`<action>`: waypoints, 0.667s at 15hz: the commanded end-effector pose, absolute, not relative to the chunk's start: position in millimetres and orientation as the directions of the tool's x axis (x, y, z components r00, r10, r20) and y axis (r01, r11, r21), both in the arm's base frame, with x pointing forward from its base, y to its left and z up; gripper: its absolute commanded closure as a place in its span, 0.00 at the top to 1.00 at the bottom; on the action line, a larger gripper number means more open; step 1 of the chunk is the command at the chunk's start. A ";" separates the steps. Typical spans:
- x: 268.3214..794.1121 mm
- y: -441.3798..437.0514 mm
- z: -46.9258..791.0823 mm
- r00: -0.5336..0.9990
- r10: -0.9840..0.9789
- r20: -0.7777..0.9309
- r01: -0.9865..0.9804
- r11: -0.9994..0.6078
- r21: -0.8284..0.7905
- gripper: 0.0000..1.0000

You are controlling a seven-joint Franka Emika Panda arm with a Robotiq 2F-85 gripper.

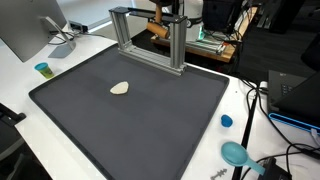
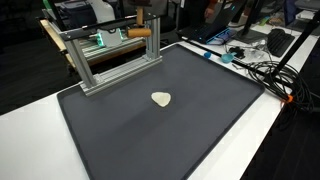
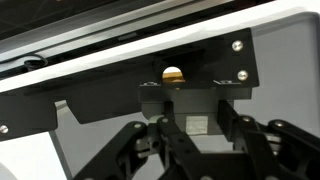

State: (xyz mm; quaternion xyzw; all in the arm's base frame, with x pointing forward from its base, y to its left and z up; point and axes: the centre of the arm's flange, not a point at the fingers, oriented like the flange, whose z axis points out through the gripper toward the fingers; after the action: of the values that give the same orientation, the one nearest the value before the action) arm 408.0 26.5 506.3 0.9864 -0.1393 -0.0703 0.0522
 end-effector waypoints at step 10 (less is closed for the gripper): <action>393.7 25.6 462.9 0.997 -0.077 -0.008 -0.077 -0.997 0.000 0.21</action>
State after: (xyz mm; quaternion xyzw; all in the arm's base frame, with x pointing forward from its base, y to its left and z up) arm 411.7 37.6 456.1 0.9989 -0.0447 -0.0111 0.0069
